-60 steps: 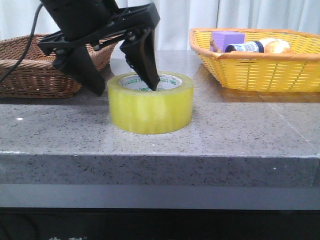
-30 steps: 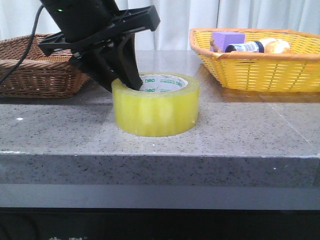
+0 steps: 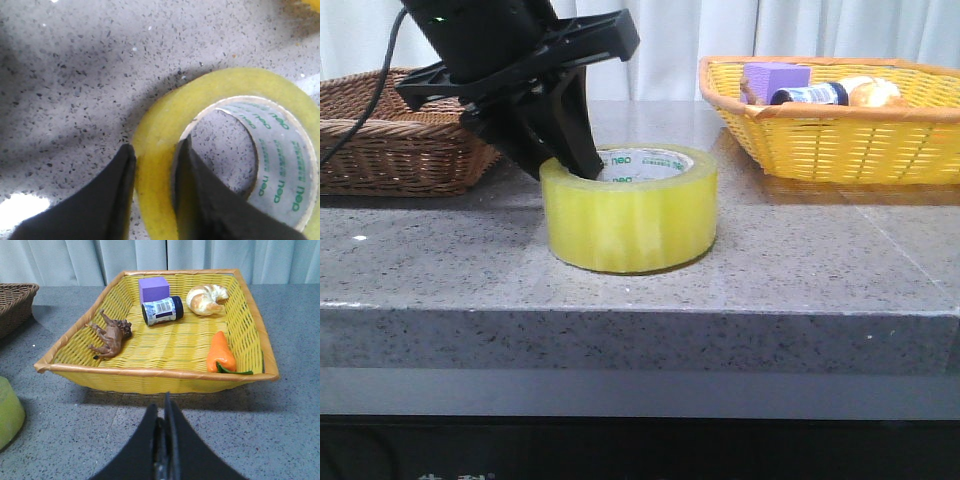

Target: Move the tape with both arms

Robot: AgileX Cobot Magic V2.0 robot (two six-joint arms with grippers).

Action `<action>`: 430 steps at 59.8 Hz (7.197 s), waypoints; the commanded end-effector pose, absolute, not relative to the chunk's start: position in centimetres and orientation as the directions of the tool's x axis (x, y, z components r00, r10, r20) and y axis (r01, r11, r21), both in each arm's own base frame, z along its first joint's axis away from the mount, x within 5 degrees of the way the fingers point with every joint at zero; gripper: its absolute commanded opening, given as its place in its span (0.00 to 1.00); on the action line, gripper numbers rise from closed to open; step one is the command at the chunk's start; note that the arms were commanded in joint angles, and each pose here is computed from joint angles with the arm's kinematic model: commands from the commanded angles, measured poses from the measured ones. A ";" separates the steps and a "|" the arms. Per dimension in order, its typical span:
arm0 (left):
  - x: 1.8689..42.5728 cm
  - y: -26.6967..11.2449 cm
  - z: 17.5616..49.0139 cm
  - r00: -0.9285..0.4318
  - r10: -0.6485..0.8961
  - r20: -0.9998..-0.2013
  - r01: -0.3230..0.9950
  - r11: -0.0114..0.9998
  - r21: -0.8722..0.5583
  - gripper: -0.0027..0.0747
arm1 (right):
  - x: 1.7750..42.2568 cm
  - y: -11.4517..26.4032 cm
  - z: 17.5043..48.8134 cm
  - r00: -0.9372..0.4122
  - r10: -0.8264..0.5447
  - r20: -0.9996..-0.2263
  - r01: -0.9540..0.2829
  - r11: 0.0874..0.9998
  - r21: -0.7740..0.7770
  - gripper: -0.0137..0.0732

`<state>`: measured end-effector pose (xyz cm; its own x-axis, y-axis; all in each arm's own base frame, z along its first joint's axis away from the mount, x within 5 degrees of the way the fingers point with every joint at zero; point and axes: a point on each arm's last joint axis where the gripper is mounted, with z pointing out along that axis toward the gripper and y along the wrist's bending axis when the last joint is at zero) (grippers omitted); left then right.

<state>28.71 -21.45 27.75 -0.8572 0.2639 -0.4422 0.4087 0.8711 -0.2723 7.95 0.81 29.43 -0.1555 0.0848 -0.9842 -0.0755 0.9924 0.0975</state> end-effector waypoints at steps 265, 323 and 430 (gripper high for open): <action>6.0 -0.8 29.4 -0.008 -0.121 -0.993 0.125 0.985 -0.121 0.01 | 8.0 0.6 31.0 -0.052 0.090 -0.995 -0.060 0.994 0.094 0.08; 4.2 -0.3 24.6 0.000 -0.063 -0.998 0.074 0.995 -0.063 0.01 | 8.1 0.6 31.0 -0.054 0.090 -0.994 -0.061 0.994 0.094 0.08; 5.6 -0.2 19.0 -0.039 -0.114 -0.993 0.032 0.993 -0.115 0.01 | 6.5 0.5 25.3 0.058 0.050 -0.997 -0.073 0.996 0.046 0.08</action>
